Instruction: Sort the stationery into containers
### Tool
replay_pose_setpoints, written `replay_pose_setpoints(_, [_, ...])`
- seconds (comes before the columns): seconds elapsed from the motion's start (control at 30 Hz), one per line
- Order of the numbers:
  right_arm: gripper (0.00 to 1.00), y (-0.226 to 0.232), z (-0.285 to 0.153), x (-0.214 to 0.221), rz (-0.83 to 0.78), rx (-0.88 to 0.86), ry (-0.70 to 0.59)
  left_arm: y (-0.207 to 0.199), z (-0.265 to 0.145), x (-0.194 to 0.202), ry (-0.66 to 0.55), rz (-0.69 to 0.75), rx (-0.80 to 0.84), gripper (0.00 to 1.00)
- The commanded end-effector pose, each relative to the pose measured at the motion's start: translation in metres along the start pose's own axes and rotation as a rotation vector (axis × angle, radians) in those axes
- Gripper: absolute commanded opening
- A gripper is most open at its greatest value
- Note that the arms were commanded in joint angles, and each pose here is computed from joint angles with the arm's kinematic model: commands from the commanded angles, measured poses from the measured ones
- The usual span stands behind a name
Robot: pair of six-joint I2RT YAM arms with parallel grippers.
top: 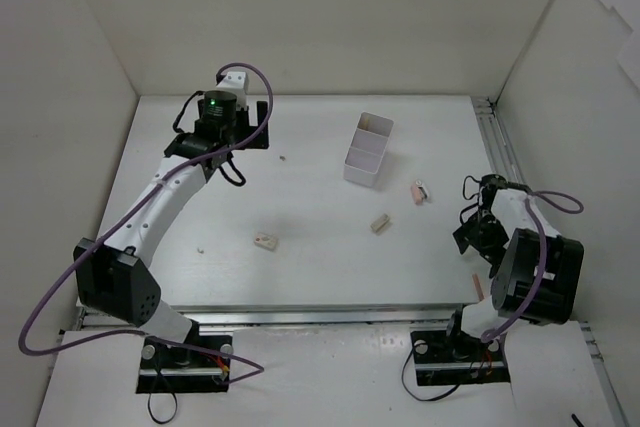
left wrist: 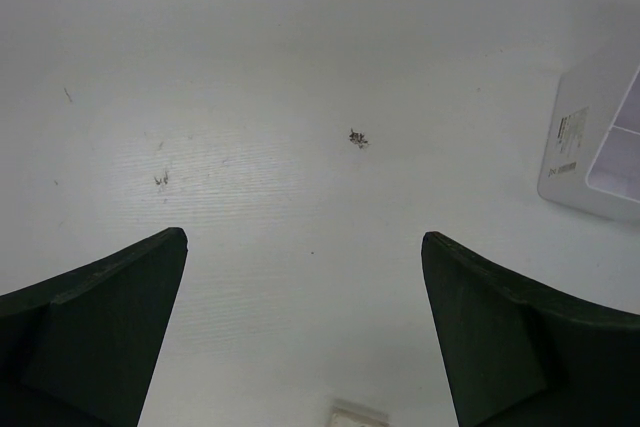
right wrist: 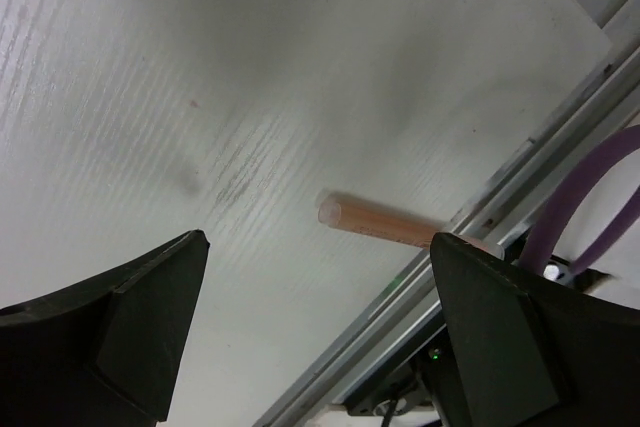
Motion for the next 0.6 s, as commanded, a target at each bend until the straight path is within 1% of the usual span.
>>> replay_pose_setpoints(0.0, [0.92,-0.014,-0.011,0.006,-0.143,0.166,0.110,0.005,-0.007,-0.030,-0.096,-0.012,-0.029,1.00])
replay_pose_setpoints(0.03, [0.86,-0.014,-0.010,0.008,-0.167,0.201,0.116,0.005,-0.006,-0.029,-0.096,-0.013,-0.033,1.00])
replay_pose_setpoints(0.1, [0.81,-0.011,-0.007,0.007,-0.192,0.213,0.137,0.010,-0.006,-0.031,-0.104,-0.022,-0.059,1.00])
replay_pose_setpoints(0.13, [0.76,-0.010,-0.005,0.007,-0.196,0.216,0.142,0.010,-0.005,-0.032,-0.107,-0.022,-0.059,1.00])
replay_pose_setpoints(0.17, [0.75,-0.009,-0.003,0.007,-0.210,0.217,0.151,0.011,-0.005,-0.032,-0.105,-0.021,-0.062,1.00])
replay_pose_setpoints(0.27, [0.77,-0.005,0.005,0.009,-0.227,0.211,0.166,0.010,-0.007,-0.035,-0.106,-0.030,-0.065,1.00])
replay_pose_setpoints(0.4, [0.76,-0.008,0.006,0.010,-0.201,0.196,0.116,0.009,-0.013,-0.037,-0.114,-0.043,-0.044,1.00])
replay_pose_setpoints(0.47, [0.78,-0.009,0.005,0.010,-0.188,0.195,0.107,0.008,-0.015,-0.038,-0.117,-0.046,-0.032,1.00])
replay_pose_setpoints(0.5, [0.82,-0.008,0.006,0.010,-0.183,0.196,0.101,0.008,-0.016,-0.041,-0.125,-0.047,-0.030,1.00])
replay_pose_setpoints(0.57, [0.85,-0.006,0.011,0.011,-0.185,0.206,0.117,0.004,-0.018,-0.044,-0.129,-0.040,-0.017,1.00])
Point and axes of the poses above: each gripper's point midway between its finger pads, its own z axis out along the fingers, its own y axis along the line the jaws close on, x = y × z, the point moved 9 cm from there along -z, back along the fingers, and after that the axes turned 5 degrees about z, right-handed, at the moved point
